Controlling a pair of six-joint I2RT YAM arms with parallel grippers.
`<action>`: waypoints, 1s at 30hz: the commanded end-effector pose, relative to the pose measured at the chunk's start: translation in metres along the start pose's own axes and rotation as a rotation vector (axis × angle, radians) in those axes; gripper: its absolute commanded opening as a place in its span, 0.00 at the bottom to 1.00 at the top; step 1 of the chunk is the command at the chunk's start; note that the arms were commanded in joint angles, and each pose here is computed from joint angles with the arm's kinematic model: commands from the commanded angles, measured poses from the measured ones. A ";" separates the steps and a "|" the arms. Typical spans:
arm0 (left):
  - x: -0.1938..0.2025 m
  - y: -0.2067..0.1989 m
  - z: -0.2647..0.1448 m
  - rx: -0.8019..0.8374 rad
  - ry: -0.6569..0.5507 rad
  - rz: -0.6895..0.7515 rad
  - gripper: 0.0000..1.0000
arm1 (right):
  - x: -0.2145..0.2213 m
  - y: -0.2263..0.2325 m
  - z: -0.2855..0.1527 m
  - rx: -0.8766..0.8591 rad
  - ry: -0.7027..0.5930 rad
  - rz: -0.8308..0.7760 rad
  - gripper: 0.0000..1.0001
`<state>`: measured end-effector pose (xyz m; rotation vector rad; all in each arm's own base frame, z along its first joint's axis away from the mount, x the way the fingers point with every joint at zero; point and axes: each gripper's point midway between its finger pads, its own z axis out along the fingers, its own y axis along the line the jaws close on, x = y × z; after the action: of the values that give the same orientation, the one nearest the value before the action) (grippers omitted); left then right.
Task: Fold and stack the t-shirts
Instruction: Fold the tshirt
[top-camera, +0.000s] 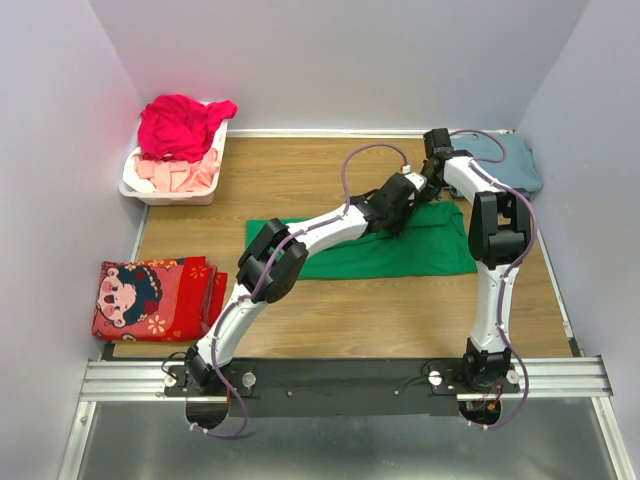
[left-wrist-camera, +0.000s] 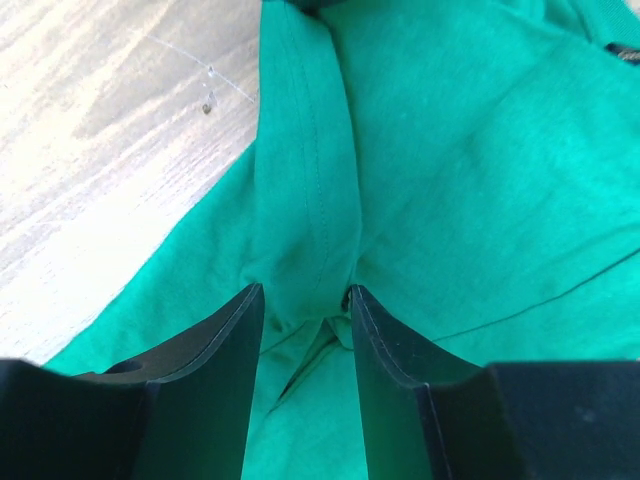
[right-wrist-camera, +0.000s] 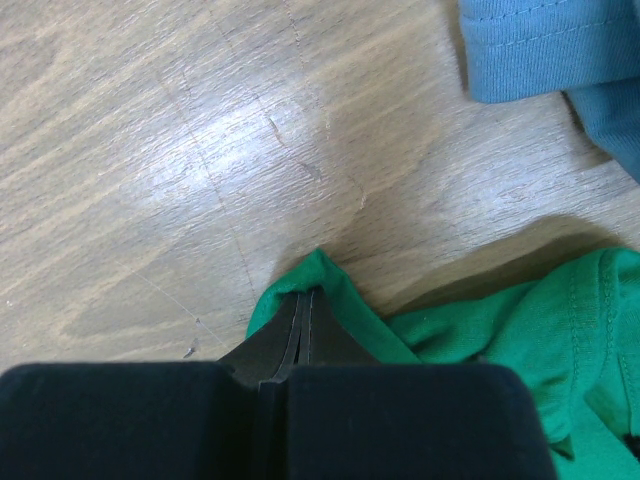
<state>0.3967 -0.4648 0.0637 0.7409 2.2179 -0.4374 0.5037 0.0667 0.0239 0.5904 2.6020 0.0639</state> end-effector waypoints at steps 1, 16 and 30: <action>-0.028 -0.004 -0.019 0.014 -0.064 0.004 0.48 | 0.006 -0.007 0.017 0.018 0.024 0.000 0.01; -0.024 -0.004 -0.013 0.012 -0.050 0.009 0.07 | 0.005 -0.008 0.016 0.023 0.021 0.003 0.01; -0.026 -0.001 -0.045 0.002 -0.057 0.029 0.00 | 0.006 -0.026 -0.074 0.018 -0.053 0.022 0.01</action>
<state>0.3912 -0.4578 0.0754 0.7507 2.2116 -0.4335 0.4784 0.0613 0.0438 0.5945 2.5994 0.0483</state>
